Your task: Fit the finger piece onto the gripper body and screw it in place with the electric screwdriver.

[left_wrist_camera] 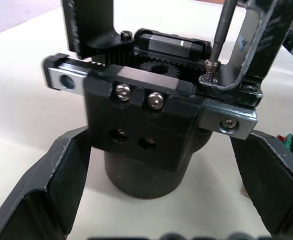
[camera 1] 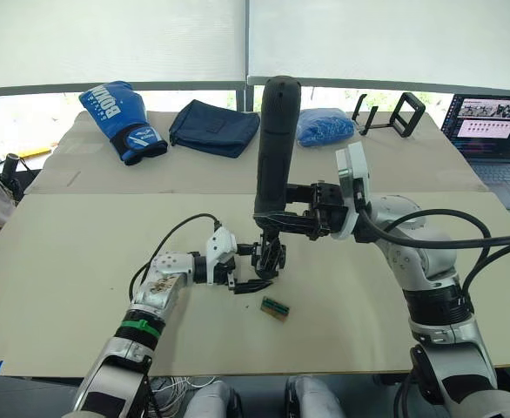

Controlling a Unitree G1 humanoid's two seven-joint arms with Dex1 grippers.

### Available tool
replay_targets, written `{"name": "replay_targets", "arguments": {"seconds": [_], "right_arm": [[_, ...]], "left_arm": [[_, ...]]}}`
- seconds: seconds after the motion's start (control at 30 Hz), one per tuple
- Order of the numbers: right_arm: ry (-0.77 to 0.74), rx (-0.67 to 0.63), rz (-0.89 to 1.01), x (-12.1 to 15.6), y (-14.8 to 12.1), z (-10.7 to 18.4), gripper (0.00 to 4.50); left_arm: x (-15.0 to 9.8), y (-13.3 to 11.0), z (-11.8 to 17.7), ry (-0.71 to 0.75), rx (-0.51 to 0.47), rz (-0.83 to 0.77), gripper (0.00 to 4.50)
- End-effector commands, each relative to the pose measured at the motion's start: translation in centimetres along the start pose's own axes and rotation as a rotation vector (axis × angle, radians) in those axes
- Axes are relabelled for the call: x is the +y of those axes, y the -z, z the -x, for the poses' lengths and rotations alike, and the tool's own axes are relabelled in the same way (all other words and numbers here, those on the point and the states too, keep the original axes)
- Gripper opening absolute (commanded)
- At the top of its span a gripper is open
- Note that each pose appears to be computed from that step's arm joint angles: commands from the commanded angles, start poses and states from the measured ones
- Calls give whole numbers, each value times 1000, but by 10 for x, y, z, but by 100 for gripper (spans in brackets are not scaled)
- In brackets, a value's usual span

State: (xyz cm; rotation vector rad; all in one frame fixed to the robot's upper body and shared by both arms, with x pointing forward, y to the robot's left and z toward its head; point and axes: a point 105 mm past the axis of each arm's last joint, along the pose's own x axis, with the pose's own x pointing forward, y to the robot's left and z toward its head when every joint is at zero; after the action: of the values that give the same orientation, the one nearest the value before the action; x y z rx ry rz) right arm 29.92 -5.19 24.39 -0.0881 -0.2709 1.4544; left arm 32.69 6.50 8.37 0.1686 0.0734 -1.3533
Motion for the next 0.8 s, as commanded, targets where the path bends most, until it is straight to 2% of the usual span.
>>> {"name": "replay_targets", "arguments": {"seconds": [0.03,0.4,0.8], "right_arm": [[-12,-25,40,5,-10,-1,194],[-9,-17,37,5,-8,-1,194],[-7,-3,36,6,-5,1,194]], "left_arm": [[2,-7,-6,11,-2,-40,450],[5,-11,-14,3,-7,-65,450],[10,-11,-10,-12,1,-95,450]]}}
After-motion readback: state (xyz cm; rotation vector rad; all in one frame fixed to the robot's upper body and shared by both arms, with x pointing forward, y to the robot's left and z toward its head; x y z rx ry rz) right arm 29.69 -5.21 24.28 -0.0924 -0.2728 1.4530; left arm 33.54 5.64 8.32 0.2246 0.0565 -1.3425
